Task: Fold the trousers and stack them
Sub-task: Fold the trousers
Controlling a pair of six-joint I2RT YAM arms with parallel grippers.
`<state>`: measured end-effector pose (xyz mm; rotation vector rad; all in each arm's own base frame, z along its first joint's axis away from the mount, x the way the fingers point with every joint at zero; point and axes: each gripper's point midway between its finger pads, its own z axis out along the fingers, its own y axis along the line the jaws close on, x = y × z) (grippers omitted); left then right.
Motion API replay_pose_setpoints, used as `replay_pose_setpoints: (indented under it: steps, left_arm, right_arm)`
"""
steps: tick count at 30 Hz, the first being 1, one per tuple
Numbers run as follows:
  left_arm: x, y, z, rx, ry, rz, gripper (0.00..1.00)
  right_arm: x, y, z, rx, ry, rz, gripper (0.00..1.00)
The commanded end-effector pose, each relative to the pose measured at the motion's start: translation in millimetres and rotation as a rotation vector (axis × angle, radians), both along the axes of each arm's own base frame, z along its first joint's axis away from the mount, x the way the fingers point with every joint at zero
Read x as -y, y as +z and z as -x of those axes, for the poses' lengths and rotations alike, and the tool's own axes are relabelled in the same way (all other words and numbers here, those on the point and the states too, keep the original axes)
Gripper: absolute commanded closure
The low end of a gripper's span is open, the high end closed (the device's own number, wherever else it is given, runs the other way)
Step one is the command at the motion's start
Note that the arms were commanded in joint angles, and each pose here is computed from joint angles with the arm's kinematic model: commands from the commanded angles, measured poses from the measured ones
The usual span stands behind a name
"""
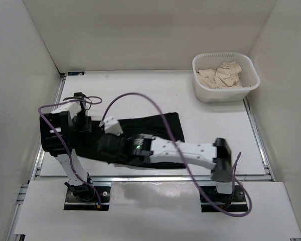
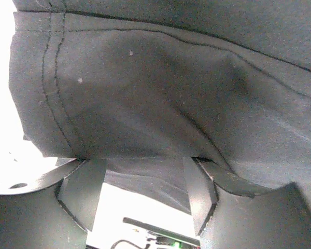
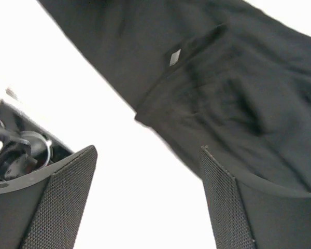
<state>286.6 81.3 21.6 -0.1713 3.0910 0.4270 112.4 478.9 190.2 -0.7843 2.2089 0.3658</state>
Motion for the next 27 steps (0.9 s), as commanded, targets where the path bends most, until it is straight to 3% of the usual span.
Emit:
replay_pose_setpoints:
  steps: [1, 5, 10, 13, 17, 20, 24, 27]
  left_arm:
    - [3.2, 22.0, -21.4, 0.101, 0.002, 0.01, 0.27]
    - [3.2, 40.9, -21.2, 0.129, 0.002, 0.007, 0.26]
    - [10.0, 76.5, -30.9, 0.207, -0.005, 0.045, 0.26]
    - [22.1, 99.6, -30.4, 0.241, -0.023, 0.094, 0.26]
    - [55.4, 118.9, -27.0, 0.256, -0.094, 0.182, 0.26]
    - [74.2, 125.7, -26.9, 0.264, -0.154, 0.189, 0.25]
    - [86.8, 105.9, -12.9, 0.188, -0.19, 0.197, 0.25]
    - [82.3, 86.8, -3.6, 0.137, -0.195, 0.154, 0.24]
  right_arm:
    - [43.3, 6.6, -47.4, -0.006, -0.099, 0.013, 0.17]
    - [84.3, -49.2, -79.8, -0.142, -0.197, 0.154, 0.2]
    - [79.8, -86.7, -83.7, -0.151, -0.123, 0.246, 0.14]
    - [104.7, -91.9, -97.9, -0.147, -0.248, 0.316, 0.14]
    - [151.7, -98.4, -103.0, -0.207, -0.442, 0.248, 0.1]
    - [180.8, -79.0, -106.0, -0.246, -0.588, 0.096, 0.03]
    - [238.1, -116.4, -86.4, -0.407, -0.701, 0.066, 0.01]
    - [260.7, -137.6, -95.0, -0.476, -0.755, 0.06, 0.01]
